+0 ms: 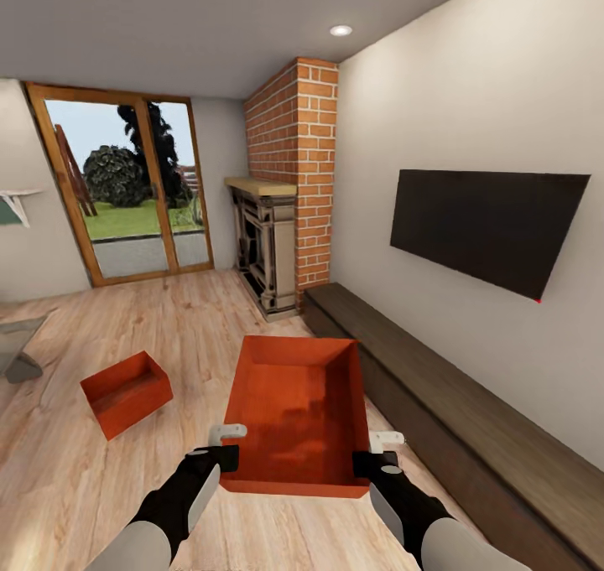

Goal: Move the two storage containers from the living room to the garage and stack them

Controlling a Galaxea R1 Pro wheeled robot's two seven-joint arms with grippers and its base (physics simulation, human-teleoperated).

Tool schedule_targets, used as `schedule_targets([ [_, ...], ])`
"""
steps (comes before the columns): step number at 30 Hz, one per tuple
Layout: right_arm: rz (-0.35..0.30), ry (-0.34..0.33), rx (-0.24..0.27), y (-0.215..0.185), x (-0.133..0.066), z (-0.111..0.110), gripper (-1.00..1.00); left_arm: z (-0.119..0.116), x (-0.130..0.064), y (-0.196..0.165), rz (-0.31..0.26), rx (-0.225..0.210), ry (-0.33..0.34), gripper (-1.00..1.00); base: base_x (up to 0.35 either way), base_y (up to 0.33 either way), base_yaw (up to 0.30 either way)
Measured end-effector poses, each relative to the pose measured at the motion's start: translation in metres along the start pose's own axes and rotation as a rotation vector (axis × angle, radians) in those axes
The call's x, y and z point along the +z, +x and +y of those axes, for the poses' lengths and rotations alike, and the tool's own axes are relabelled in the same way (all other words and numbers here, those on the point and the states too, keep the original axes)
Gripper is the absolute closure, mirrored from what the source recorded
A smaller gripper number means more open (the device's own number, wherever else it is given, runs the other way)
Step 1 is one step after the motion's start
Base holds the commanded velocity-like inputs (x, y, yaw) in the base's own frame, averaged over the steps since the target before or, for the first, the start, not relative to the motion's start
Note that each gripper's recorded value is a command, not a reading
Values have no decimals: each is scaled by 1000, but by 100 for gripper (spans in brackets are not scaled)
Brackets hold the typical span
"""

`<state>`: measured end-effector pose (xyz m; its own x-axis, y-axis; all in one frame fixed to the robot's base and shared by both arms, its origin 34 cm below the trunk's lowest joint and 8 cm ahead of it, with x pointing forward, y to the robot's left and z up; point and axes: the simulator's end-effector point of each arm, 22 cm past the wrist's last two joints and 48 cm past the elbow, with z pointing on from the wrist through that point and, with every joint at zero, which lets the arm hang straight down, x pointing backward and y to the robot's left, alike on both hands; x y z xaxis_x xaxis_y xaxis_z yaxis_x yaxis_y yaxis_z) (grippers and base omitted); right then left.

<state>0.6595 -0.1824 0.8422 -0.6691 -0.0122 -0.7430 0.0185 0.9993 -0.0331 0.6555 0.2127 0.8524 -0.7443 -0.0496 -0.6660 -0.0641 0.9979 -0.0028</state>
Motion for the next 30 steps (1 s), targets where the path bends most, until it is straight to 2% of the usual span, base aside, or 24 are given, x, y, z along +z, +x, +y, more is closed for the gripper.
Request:
schedule_targets([
  [30,4,2,3,2,0,0,100,0,0,2,4,2,2,100,0,0,267],
])
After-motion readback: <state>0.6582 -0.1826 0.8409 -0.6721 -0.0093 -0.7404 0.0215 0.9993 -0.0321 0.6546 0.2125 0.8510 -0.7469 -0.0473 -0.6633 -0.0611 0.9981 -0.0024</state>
